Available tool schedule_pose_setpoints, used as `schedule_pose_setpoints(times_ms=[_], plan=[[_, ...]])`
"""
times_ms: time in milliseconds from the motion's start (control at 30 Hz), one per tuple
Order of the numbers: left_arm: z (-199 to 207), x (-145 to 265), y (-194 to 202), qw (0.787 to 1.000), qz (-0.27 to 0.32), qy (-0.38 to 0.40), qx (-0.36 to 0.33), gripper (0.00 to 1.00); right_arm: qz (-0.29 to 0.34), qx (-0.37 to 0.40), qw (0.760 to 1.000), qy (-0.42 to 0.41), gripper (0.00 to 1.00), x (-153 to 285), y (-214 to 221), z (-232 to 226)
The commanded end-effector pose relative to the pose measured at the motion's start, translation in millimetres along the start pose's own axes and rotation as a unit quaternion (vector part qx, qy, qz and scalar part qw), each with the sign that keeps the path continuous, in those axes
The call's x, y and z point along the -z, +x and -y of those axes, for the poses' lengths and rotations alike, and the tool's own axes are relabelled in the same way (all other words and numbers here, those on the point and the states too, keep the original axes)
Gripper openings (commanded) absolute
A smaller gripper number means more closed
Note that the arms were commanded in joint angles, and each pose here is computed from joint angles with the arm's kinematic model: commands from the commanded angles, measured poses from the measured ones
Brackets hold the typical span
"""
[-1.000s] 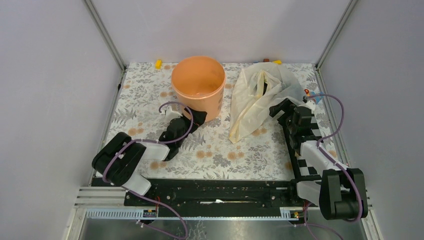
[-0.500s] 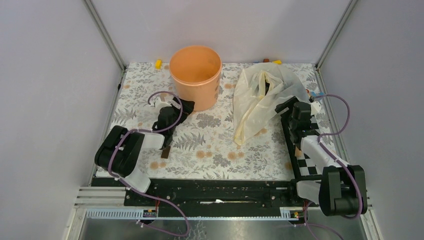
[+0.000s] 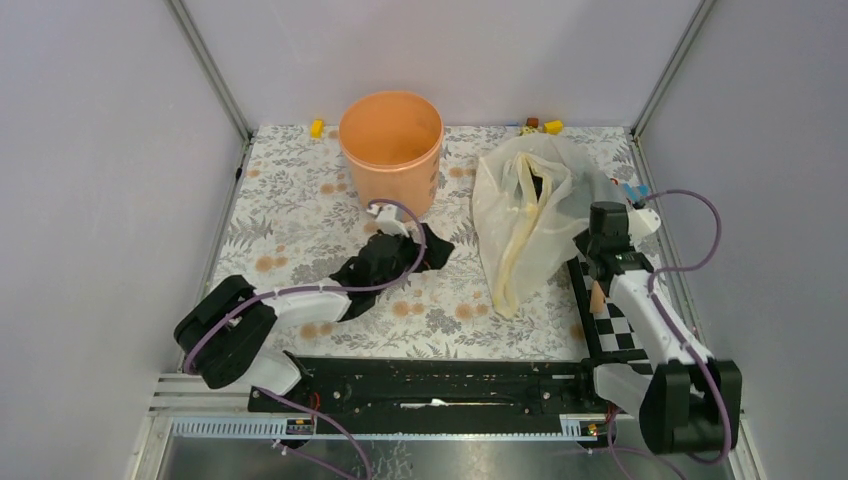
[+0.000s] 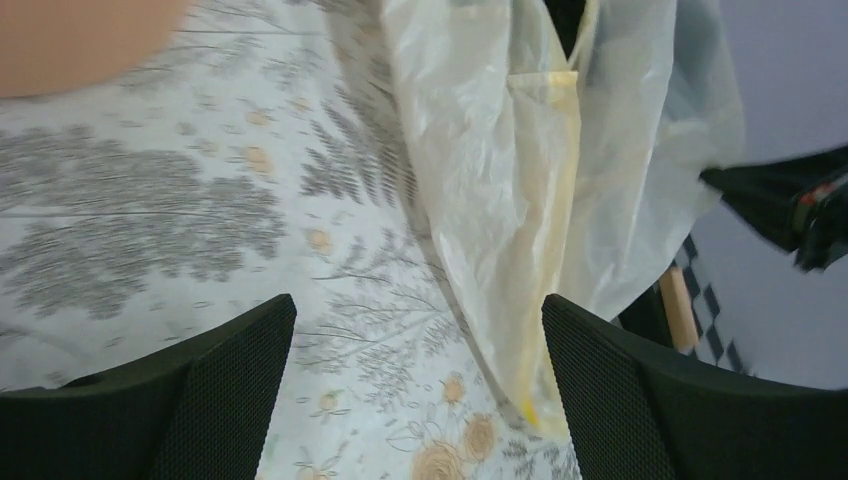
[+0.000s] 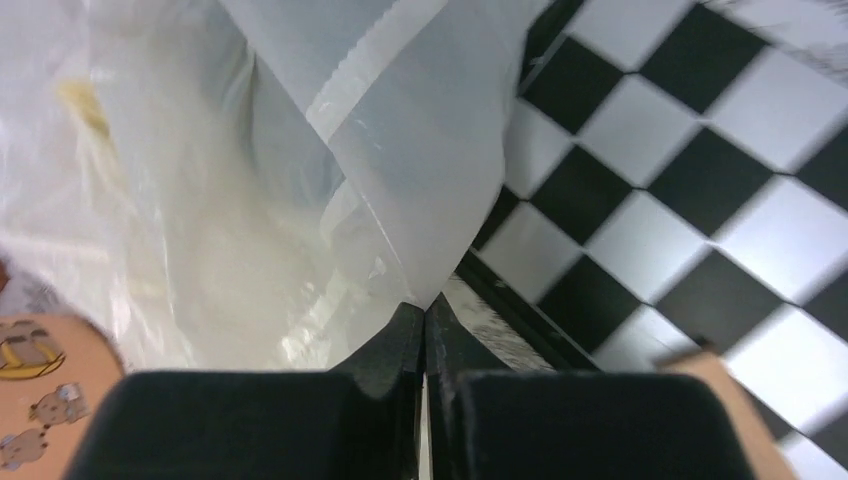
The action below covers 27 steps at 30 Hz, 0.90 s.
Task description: Put the trash bags into the trash bin
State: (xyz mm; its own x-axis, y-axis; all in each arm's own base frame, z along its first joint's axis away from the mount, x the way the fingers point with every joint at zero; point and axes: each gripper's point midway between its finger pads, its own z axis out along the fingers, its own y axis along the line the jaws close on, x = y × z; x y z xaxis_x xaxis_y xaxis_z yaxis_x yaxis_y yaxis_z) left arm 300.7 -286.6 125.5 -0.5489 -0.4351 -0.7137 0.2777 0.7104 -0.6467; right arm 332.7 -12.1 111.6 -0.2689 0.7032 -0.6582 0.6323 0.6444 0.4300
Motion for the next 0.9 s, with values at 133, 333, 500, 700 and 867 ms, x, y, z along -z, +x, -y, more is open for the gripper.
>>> schedule_pose_setpoints(times_ms=[133,333,500,700,867], plan=[[92,-27,49,0.984,-0.067,0.081,-0.141,0.93,0.042,0.011,0.994,0.096,0.09,49,0,79],[126,-44,77,0.978,-0.092,0.098,-0.156,0.90,0.034,0.075,0.996,-0.018,0.93,71,-5,47],[127,-53,83,0.980,-0.102,0.091,-0.143,0.87,0.022,0.136,0.983,-0.125,0.88,100,-22,-2],[135,-74,85,0.978,-0.118,0.069,-0.157,0.88,-0.012,0.182,0.970,-0.159,0.76,100,-32,-41],[139,-90,81,0.979,-0.116,0.045,-0.164,0.91,-0.032,0.215,0.963,-0.157,0.75,90,-34,-69]])
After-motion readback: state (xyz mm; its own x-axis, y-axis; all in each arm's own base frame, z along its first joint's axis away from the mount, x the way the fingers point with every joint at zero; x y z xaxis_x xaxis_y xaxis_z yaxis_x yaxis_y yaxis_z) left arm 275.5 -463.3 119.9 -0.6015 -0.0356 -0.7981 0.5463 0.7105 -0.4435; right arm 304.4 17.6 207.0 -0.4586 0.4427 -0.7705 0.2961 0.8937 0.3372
